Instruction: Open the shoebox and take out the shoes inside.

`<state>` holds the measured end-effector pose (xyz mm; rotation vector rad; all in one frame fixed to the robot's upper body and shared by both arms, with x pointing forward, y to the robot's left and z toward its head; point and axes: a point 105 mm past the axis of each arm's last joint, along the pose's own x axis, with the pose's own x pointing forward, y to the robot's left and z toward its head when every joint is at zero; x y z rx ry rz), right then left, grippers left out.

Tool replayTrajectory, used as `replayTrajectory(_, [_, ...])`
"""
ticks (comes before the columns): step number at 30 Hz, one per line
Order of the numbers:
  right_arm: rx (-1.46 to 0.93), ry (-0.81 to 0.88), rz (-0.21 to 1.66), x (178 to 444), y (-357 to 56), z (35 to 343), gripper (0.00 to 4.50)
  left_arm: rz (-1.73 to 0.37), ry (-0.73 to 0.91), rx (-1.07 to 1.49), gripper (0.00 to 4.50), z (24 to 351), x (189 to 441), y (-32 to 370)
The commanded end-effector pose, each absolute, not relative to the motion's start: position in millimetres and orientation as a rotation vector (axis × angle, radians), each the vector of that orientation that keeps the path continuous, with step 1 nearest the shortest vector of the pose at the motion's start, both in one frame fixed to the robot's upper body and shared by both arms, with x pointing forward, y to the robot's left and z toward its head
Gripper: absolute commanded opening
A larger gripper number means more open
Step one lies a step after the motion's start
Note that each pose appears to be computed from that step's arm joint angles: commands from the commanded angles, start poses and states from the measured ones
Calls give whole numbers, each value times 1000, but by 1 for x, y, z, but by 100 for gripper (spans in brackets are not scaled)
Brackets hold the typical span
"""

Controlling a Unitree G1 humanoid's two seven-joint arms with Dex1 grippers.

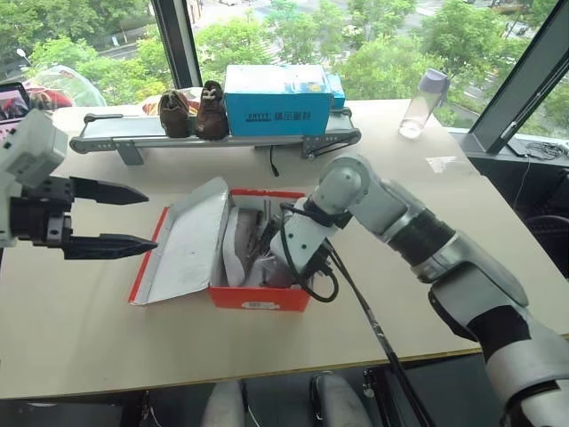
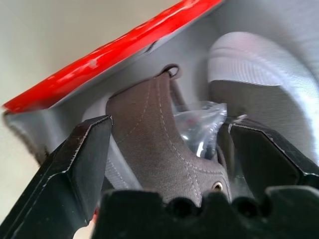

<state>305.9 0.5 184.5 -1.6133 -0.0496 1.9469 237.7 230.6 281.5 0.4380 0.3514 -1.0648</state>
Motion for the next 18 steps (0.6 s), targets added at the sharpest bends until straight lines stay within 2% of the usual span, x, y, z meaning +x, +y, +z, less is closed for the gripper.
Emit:
replayTrajectory(1, [-1688,-20,2018,301,-5,183,445,-1053,312,463,450,291,232,228])
replayTrajectory(4, [-1704,13,2056,299,-7,169,445,-1044,314,460,450,291,230,229])
replayTrajectory(7, [-1717,60,2070,300,-8,158,380,-1041,314,460,450,291,229,229])
replayTrajectory(18, [-1700,52,2070,302,-5,153,16,-1034,305,473,450,292,232,229])
